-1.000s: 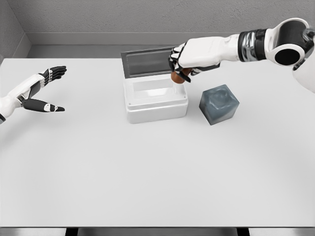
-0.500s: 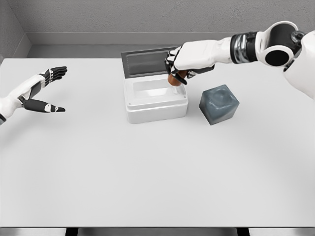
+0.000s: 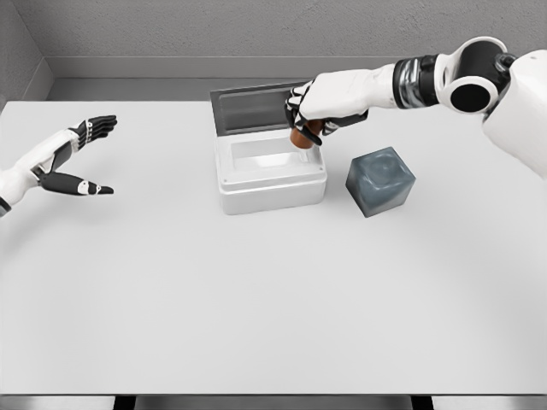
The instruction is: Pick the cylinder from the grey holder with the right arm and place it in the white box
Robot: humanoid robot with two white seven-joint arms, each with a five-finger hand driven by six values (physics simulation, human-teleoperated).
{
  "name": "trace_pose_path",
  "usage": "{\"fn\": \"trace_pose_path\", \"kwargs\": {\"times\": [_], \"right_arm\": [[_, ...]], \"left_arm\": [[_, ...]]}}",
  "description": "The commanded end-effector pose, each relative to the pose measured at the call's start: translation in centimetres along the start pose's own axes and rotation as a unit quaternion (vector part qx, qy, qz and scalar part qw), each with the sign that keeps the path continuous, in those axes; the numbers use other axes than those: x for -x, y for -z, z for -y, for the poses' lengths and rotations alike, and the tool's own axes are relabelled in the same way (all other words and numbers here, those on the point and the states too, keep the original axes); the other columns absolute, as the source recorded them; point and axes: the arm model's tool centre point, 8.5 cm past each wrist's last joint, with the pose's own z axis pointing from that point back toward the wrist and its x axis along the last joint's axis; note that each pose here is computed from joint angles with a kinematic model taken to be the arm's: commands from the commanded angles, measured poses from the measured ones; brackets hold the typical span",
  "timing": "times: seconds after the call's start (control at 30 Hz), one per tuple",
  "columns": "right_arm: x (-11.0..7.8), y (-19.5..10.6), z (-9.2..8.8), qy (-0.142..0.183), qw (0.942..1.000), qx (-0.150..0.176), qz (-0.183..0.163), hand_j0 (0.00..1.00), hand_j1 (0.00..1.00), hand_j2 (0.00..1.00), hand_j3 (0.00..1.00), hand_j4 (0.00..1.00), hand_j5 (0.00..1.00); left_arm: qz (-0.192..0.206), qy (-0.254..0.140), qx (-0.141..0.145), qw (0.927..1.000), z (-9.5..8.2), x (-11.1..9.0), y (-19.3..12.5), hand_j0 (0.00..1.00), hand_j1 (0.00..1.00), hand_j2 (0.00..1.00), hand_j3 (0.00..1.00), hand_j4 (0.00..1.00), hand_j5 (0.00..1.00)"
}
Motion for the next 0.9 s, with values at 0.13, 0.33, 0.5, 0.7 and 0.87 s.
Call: {"fn": "trace_pose_path", "kwargs": {"times": [0.13, 0.33, 0.5, 0.7, 0.87], "right_arm": [[0.22, 0.38, -0.47, 0.008, 1.0000, -0.005, -0.002, 0.19, 0.19, 0.19, 0.19, 0.19, 0.19], [0.33, 0.21, -0.20, 0.006, 1.0000, -0.004, -0.004, 0.19, 0.19, 0.19, 0.19, 0.19, 0.19], [0.34, 0.18, -0.13, 0.005, 1.0000, -0.004, -0.004, 0.19, 0.19, 0.19, 0.19, 0.19, 0.19], [0.28, 0.61, -0.46, 0.007, 0.9999, -0.010, -0.002, 0.19, 0.19, 0.19, 0.19, 0.19, 0.19], [0.45, 1.02, -0.63, 0.007, 0.9998, -0.015, -0.006, 0.19, 0.19, 0.19, 0.19, 0.19, 0.19]], "left_arm": [[0.002, -0.003, -0.003, 1.0000, -0.11, -0.06, -0.03, 1.00, 1.00, 1.00, 1.00, 1.00, 1.00], [0.002, -0.003, -0.003, 1.0000, -0.11, -0.06, -0.03, 1.00, 1.00, 1.00, 1.00, 1.00, 1.00], [0.002, -0.003, -0.003, 1.0000, -0.11, -0.06, -0.03, 1.00, 1.00, 1.00, 1.00, 1.00, 1.00], [0.002, -0.003, -0.003, 1.0000, -0.11, -0.06, -0.03, 1.00, 1.00, 1.00, 1.00, 1.00, 1.00], [0.002, -0.003, -0.003, 1.0000, -0.11, -0.06, -0.03, 1.00, 1.00, 1.00, 1.00, 1.00, 1.00]]}}
